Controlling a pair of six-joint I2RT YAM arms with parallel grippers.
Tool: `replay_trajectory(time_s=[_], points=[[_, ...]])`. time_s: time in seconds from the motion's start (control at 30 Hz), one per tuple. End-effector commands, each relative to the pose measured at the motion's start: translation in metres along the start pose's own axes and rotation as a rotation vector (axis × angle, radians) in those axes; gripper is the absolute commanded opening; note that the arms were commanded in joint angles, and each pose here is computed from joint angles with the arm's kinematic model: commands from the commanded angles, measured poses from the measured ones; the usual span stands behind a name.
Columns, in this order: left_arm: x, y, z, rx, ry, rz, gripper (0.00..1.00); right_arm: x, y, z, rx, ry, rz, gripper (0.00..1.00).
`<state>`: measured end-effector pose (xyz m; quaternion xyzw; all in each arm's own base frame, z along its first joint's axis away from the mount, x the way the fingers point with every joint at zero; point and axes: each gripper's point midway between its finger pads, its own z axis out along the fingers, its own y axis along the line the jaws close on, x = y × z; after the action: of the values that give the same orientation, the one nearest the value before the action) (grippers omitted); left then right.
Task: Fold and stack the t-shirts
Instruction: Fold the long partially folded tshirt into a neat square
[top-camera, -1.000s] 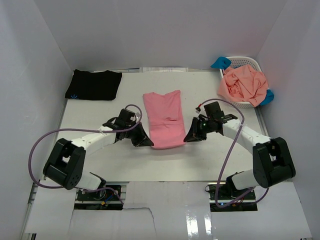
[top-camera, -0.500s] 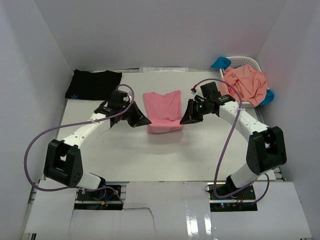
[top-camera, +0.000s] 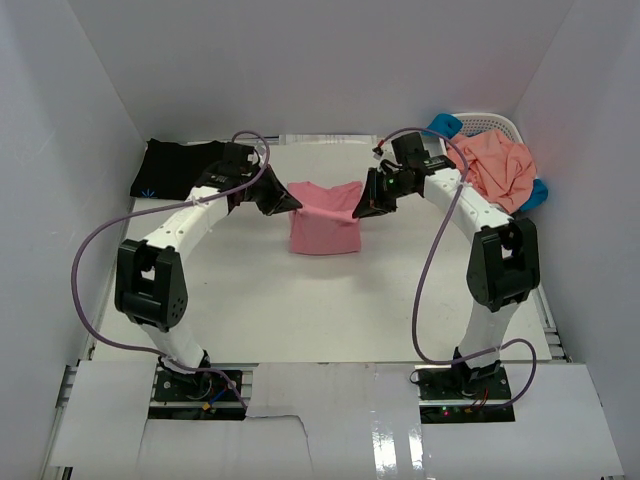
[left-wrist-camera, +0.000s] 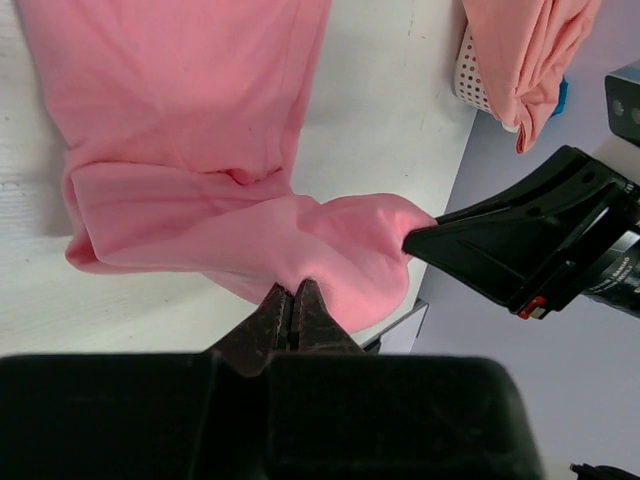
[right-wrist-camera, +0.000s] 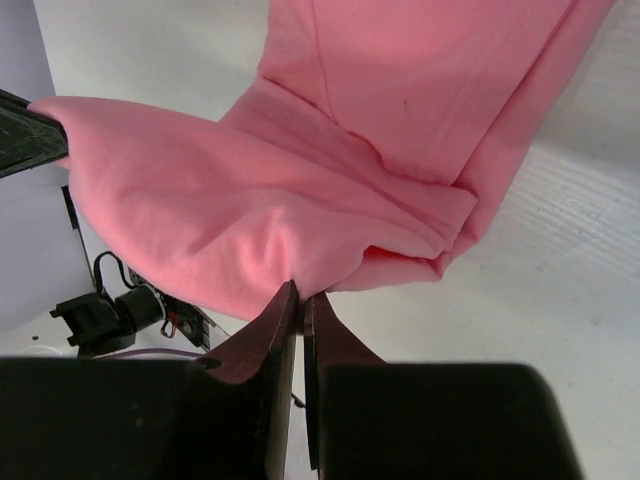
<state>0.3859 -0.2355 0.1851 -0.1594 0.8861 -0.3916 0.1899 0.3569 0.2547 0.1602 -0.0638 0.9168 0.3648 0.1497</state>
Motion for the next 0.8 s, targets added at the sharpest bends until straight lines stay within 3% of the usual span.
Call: replay_trajectory(time_s=[0.0,0.23,0.77], points=[[-0.021,-0.011,-0.005,0.025,-0.029,0.028,0.00,-0.022,0.003,-0.002,-0.020,-0.014,-0.025,0.08],[-0.044,0.002,0.013,-0.001,-0.036,0.009,0.00,-0.057,0.001,0.006,-0.023,-0.029,-0.026,0.08],[-0.079,0.008,0.055,-0.013,-0.042,0.013,0.00,-0.090,-0.020,0.027,-0.025,-0.041,-0.018,0.08]])
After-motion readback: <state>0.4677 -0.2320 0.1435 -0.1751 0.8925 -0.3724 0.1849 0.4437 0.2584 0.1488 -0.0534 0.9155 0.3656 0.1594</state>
